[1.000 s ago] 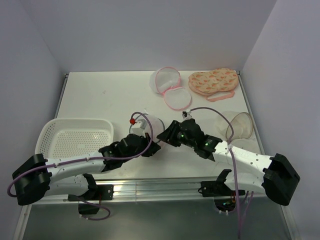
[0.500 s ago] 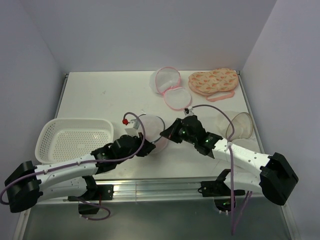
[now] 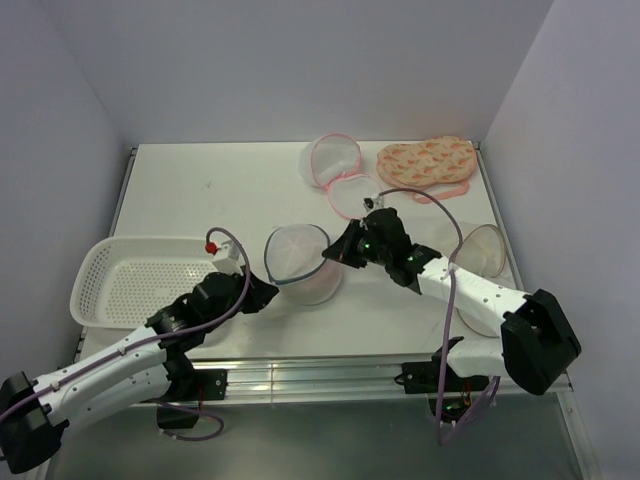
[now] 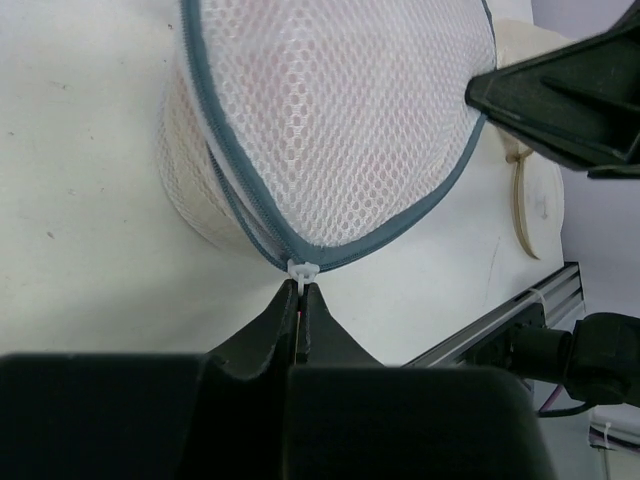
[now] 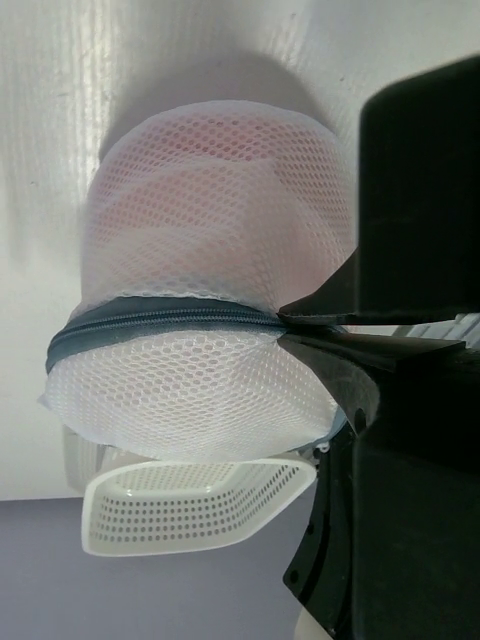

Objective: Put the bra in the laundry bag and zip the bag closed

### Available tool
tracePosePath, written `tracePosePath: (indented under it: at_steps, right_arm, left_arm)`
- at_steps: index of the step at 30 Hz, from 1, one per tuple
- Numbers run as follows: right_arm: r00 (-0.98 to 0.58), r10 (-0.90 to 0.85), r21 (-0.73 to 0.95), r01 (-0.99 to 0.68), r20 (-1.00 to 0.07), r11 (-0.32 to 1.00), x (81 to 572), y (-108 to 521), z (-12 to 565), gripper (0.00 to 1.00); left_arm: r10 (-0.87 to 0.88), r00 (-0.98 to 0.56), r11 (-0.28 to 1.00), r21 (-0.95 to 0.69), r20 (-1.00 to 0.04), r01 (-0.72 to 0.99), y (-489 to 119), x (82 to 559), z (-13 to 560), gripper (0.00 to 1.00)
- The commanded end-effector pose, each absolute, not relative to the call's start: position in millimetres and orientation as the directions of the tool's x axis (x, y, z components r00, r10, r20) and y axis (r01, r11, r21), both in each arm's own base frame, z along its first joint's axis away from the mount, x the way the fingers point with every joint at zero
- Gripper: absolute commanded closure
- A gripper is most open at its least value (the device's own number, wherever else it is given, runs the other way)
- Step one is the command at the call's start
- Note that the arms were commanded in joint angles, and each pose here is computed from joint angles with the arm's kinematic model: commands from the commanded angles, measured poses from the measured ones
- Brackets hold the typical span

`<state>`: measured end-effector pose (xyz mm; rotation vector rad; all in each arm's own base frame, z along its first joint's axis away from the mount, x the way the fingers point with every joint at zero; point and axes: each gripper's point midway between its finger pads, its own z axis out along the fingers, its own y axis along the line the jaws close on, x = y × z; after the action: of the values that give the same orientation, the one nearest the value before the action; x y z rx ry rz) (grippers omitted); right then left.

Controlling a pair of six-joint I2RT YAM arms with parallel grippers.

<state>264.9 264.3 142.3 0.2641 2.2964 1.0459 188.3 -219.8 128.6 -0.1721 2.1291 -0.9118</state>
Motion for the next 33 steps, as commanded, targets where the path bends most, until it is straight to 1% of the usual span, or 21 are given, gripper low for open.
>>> tracePosePath:
  at_steps: [1, 3, 5, 6, 8, 9, 10, 12, 13, 14, 16, 18, 21, 26, 33]
  right_arm:
    - [-0.763, 0.375, 0.706, -0.148, -0.527, 0.692, 290.8, 266.0, 165.4, 0.99]
    - [-0.773, 0.35, 0.701, -0.165, -0.529, 0.694, 293.9, 272.0, 163.9, 0.98]
    - [-0.78, 0.332, 0.697, -0.178, -0.53, 0.695, 296.1, 277.0, 169.3, 0.94]
    - [-0.781, 0.321, 0.691, -0.187, -0.536, 0.699, 298.7, 280.0, 172.2, 0.89]
    - [-0.782, 0.307, 0.683, -0.198, -0.543, 0.704, 298.6, 283.4, 174.5, 0.82]
    - [-0.786, 0.296, 0.677, -0.2, -0.542, 0.708, 298.0, 285.5, 176.6, 0.78]
    - [-0.789, 0.29, 0.673, -0.201, -0.542, 0.712, 297.0, 286.4, 177.2, 0.68]
    - [-0.778, 0.288, 0.656, -0.202, -0.558, 0.727, 295.8, 286.2, 184.1, 0.58]
    - [-0.781, 0.284, 0.641, -0.185, -0.556, 0.745, 292.7, 282.0, 181.4, 0.5]
    - [-0.762, 0.304, 0.63, -0.17, -0.572, 0.758, 292.8, 275.4, 187.4, 0.48]
    - [-0.757, 0.319, 0.609, -0.129, -0.57, 0.783, 287.5, 262.8, 183.6, 0.41]
    - [-0.734, 0.36, 0.605, -0.086, -0.576, 0.792, 281.6, 247.3, 184.9, 0.37]
    - [-0.72, 0.411, 0.647, -0.069, -0.559, 0.759, 267.9, 238.9, 187.2, 0.37]
    - [-0.737, 0.482, 0.758, -0.065, -0.475, 0.649, 244.5, 242.9, 187.4, 0.36]
    - [-0.757, 0.474, 0.778, -0.072, -0.45, 0.624, 239.3, 259.1, 180.3, 0.36]
  left_arm:
    - [-0.346, -0.703, 0.745, -0.637, -0.621, 0.196, -217.1, 179.3, 118.3, 1.0]
    - [-0.334, -0.711, 0.729, -0.648, -0.619, 0.22, -225.3, 177.9, 121.9, 1.0]
    - [-0.324, -0.709, 0.708, -0.657, -0.627, 0.258, -237.8, 174.9, 129.0, 1.0]
    - [-0.327, -0.699, 0.685, -0.669, -0.636, 0.288, -247.5, 173.0, 140.6, 1.0]
    - [-0.312, -0.705, 0.677, -0.67, -0.637, 0.305, -259.2, 172.1, 143.0, 1.0]
    - [-0.314, -0.7, 0.656, -0.679, -0.642, 0.329, -269.1, 171.8, 154.6, 1.0]
    - [-0.306, -0.702, 0.653, -0.679, -0.643, 0.336, -274.6, 171.9, 156.1, 1.0]
    - [-0.297, -0.701, 0.639, -0.68, -0.648, 0.358, -290.5, 175.6, 162.8, 1.0]
    - [-0.291, -0.704, 0.63, -0.684, -0.648, 0.368, -297.1, 175.0, 164.9, 1.0]
    - [-0.287, -0.703, 0.622, -0.685, -0.65, 0.38, -306.6, 177.8, 168.8, 1.0]
    - [-0.283, -0.703, 0.611, -0.688, -0.652, 0.392, -315.6, 179.5, 172.8, 1.0]
    - [-0.281, -0.704, 0.602, -0.691, -0.652, 0.4, -325.7, 183.3, 176.0, 1.0]
    - [-0.271, -0.703, 0.603, -0.685, -0.657, 0.409, -336.2, 188.3, 178.6, 1.0]
    - [-0.257, -0.71, 0.606, -0.681, -0.656, 0.41, -346.6, 192.7, 175.1, 1.0]
    - [-0.256, -0.712, 0.604, -0.683, -0.654, 0.41, -351.2, 194.7, 174.0, 1.0]
